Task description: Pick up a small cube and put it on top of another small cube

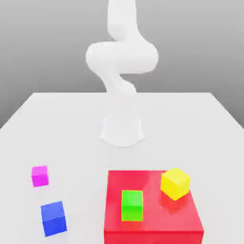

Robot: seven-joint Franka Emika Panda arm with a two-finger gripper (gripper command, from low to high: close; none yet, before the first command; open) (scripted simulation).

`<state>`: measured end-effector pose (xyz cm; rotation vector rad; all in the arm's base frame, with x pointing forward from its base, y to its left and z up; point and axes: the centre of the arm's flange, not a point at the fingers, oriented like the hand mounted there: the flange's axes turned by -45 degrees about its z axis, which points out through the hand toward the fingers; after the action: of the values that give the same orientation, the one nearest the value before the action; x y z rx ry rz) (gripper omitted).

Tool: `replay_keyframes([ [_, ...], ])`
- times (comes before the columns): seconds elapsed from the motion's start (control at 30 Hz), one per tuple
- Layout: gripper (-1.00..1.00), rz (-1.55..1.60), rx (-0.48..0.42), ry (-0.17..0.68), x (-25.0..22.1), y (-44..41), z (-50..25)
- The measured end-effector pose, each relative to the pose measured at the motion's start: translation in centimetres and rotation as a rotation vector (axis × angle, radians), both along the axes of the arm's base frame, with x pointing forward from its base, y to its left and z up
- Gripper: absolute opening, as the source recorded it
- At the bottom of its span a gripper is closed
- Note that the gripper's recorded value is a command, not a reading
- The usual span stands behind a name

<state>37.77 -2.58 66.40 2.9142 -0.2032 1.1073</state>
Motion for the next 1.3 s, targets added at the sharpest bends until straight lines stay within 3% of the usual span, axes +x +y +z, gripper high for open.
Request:
replay_keyframes([
  [0.17, 0.0, -0.241, 0.063, 0.143, 3.8, -6.6, -10.3],
  [0.33, 0.0, -0.475, 0.144, 0.273, 3.9, -13.3, -20.7],
  [0.53, 0.0, -0.753, 0.268, 0.416, -0.3, -20.0, -32.9],
  [0.8, 0.0, -1.113, 0.474, 0.577, -10.4, -23.9, -46.6],
  [1.0, 0.0, -1.131, 0.488, 0.592, -10.9, -23.7, -52.6],
  [1.03, -1.0, -1.131, 0.487, 0.593, -10.9, -23.6, -53.4],
  [1.3, -1.0, -1.132, 0.488, 0.591, -10.9, -23.6, -53.0],
])
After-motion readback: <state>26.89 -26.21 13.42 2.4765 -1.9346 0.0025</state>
